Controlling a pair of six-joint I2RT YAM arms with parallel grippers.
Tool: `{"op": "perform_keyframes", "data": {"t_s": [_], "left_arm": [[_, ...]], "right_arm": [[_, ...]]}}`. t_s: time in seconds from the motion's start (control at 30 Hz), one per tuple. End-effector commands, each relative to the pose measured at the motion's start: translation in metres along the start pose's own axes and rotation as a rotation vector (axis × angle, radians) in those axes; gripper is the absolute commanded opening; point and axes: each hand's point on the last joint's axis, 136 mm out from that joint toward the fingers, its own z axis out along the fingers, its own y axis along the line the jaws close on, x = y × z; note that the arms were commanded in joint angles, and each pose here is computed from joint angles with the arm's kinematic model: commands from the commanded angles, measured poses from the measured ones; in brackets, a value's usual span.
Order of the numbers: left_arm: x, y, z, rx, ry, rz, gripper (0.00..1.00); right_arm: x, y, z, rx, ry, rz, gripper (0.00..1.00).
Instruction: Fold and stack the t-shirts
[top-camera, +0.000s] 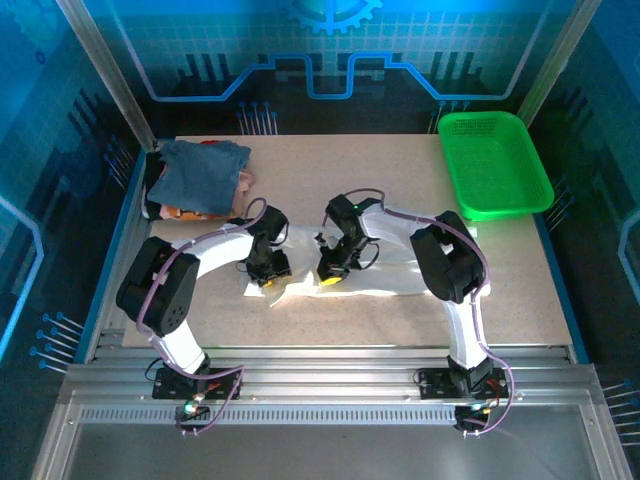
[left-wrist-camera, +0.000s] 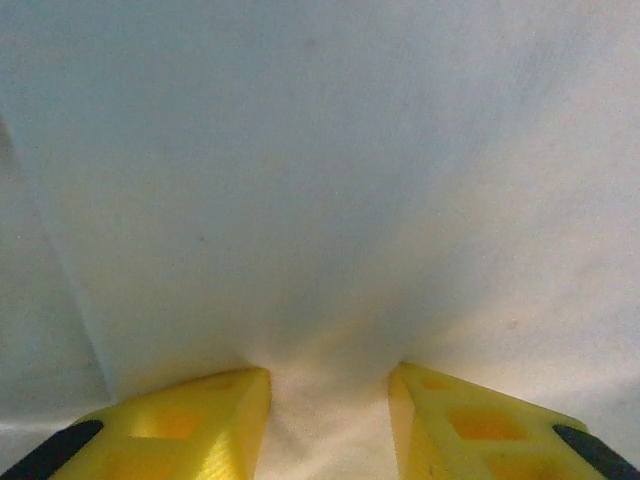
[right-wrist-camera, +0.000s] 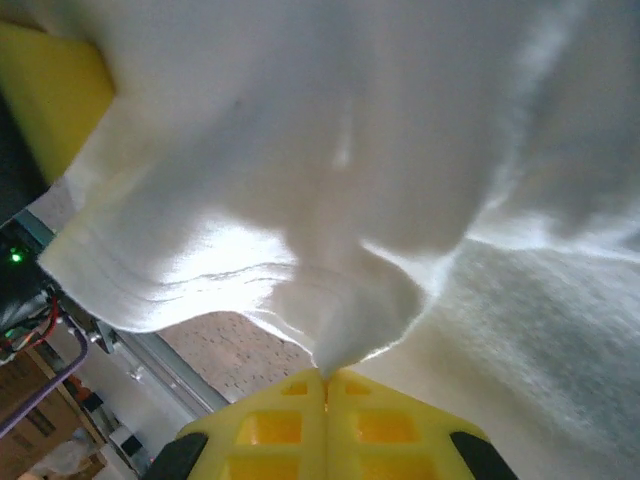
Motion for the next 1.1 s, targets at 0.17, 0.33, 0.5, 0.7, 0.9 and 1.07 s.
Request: {"op": "perform_keyframes", "data": {"t_s": [0.17,0.33,0.5,0.7,0.9,1.07], "left_arm": [[0.014,0.053,0.014,-0.172,0.078,-0.048,0.39],[0.011,0.057,0.011,-0.173,0.072,-0.037,0.39],[0.006,0.044,0.007,-0.117,0.055,0.005,0.41],[-0.002,0.046,-0.007,-0.134,0.024,0.065,0.43],[-0.003,0.086,-0.013,-0.205,0.035,-0.021,0.43],[-0.015,0.071,-0.022,-0.121,0.000,0.010,0.50]], "right_arm": [[0.022,-0.021,-0.009,0.055,0.028,0.064,0.00],[0.022,-0.030,-0.008,0.066,0.030,0.090,0.02],[0.018,-0.028,-0.019,0.077,0.003,0.076,0.30],[0.019,-0.031,-0.090,0.048,-0.164,0.083,0.50],[0.019,-0.105,-0.180,0.242,-0.376,0.228,0.64],[0.011,-0.175,-0.205,0.276,-0.482,0.422,0.61]]}}
